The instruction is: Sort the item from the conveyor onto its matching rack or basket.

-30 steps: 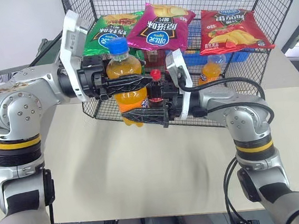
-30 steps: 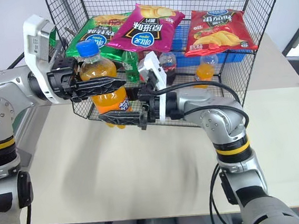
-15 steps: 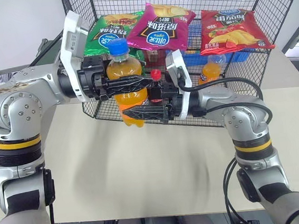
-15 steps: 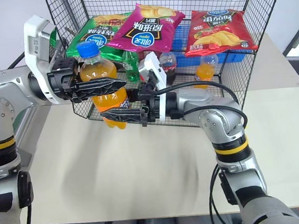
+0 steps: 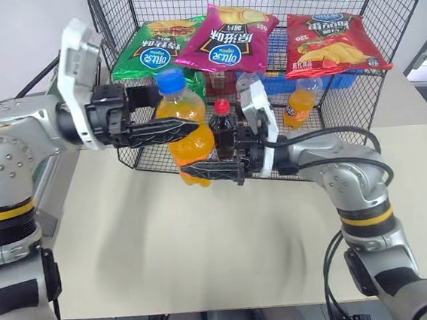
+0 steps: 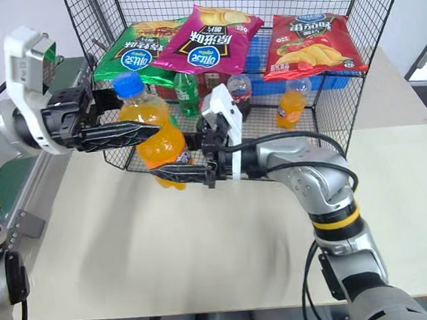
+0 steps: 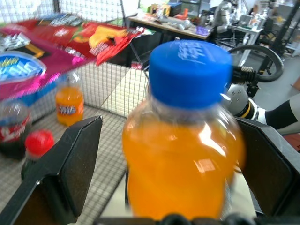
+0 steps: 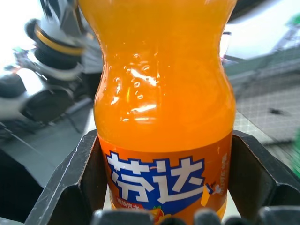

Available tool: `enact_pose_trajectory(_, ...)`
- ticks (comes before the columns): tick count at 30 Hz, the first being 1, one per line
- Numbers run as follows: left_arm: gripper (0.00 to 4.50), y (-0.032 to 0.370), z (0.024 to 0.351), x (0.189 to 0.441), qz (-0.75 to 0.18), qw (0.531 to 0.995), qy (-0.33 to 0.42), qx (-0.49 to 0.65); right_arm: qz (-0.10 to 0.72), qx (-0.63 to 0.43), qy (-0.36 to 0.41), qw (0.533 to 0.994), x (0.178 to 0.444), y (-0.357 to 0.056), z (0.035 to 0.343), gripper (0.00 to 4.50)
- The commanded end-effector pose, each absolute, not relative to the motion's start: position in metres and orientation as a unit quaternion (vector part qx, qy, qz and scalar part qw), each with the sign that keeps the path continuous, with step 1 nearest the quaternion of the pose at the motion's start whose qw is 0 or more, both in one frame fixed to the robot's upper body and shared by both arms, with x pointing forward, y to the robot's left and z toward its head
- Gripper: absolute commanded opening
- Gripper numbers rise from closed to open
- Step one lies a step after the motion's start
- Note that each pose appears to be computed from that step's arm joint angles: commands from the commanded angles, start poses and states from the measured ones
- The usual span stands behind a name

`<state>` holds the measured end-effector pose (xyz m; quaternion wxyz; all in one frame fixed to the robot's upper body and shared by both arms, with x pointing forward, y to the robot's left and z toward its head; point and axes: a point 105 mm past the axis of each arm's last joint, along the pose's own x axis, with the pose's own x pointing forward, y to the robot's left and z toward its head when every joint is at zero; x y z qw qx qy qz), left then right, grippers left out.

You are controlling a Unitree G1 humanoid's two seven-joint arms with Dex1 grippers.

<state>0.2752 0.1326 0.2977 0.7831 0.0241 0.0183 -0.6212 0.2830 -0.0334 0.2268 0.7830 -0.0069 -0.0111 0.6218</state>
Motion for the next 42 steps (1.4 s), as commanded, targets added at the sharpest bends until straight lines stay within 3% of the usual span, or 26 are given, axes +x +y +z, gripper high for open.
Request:
enact_pose_trajectory(1, 4.50, 0.130, 0.299, 0.256, -0.630, 0.776, 0.011, 0.031, 0.590, -0.035, -0.065, 0.804, 0.272, -0.053, 0.242, 3.11)
enact_pose_trajectory(8, 4.50, 0.125, 0.271, 0.254, -0.603, 0.796, 0.004, 0.042, 0.493, -0.040, -0.037, 0.868, 0.278, -0.080, 0.219, 3.11)
enact_pose_trajectory(14, 4.50, 0.112, 0.248, 0.249, -0.591, 0.804, -0.017, 0.065, 0.314, -0.075, -0.083, 0.943, 0.311, -0.112, 0.198, 3.11)
enact_pose_trajectory(19, 4.50, 0.108, 0.237, 0.251, -0.577, 0.811, -0.027, 0.088, 0.183, -0.087, -0.099, 0.974, 0.342, -0.130, 0.177, 3.11)
enact_pose_trajectory(29, 4.50, 0.101, 0.234, 0.259, -0.559, 0.823, -0.047, 0.086, 0.057, -0.102, -0.091, 0.989, 0.372, -0.166, 0.131, 3.11)
enact_pose_trajectory(42, 4.50, 0.098, 0.236, 0.264, -0.562, 0.820, -0.047, 0.100, -0.023, -0.082, -0.091, 0.992, 0.403, -0.191, 0.119, 3.11)
